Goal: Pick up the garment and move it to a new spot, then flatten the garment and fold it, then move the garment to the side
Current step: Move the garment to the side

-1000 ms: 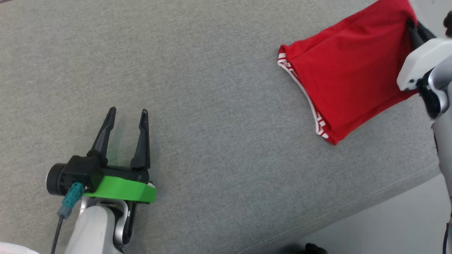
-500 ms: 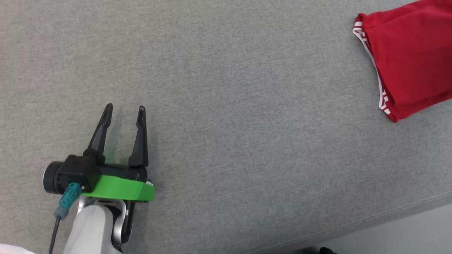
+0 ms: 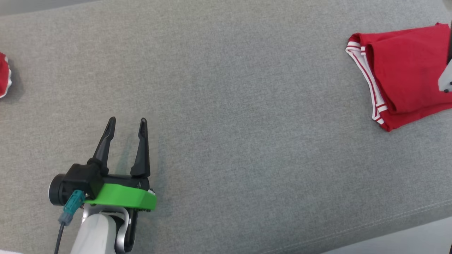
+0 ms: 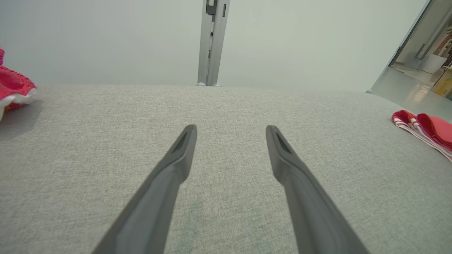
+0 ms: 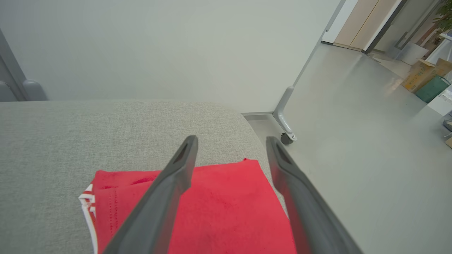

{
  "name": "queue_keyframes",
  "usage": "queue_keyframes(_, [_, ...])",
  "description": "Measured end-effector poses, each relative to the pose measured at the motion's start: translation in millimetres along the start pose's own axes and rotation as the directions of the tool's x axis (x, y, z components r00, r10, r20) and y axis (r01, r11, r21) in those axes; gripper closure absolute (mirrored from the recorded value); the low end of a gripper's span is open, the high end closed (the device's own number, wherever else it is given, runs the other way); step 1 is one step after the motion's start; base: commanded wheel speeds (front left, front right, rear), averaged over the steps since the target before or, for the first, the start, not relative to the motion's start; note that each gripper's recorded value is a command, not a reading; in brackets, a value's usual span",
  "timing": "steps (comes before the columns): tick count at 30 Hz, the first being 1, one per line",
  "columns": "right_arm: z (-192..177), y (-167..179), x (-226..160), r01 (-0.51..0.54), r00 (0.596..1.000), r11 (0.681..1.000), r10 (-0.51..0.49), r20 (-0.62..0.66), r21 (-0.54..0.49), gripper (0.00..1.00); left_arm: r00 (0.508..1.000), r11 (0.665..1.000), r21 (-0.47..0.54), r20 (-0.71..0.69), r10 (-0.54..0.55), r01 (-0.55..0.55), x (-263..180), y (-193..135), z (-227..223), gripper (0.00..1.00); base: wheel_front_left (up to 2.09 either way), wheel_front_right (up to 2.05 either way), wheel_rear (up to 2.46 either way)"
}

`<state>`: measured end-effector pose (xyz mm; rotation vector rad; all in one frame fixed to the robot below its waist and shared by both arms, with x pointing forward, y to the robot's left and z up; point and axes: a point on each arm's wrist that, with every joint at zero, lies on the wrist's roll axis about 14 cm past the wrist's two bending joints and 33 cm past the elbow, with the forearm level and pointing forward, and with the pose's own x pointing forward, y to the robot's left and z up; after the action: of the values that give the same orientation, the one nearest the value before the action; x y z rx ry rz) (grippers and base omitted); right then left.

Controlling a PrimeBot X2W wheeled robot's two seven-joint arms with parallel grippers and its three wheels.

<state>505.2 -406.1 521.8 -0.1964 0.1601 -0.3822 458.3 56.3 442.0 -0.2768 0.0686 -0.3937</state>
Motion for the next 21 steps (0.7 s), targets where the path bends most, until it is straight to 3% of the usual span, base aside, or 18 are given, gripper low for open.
queue_keyframes(10, [31.2, 65.6, -35.3, -0.169, 0.977, 0.984, 0.159, 0.141, 0.057, 0.0, 0.995, 0.997, 0.01, 0.069, 0.077, -0.078, -29.3, 11.0, 36.3, 0.0, 0.0, 0.0, 0.0])
queue_keyframes(21, [15.2, 124.6, -106.3, -0.282, 0.947, 0.939, 0.239, 0.217, 0.197, 0.0, 0.972, 0.977, 0.007, 0.101, 0.21, -0.212, -90.9, 34.4, 51.6, 0.0, 0.0, 0.0, 0.0])
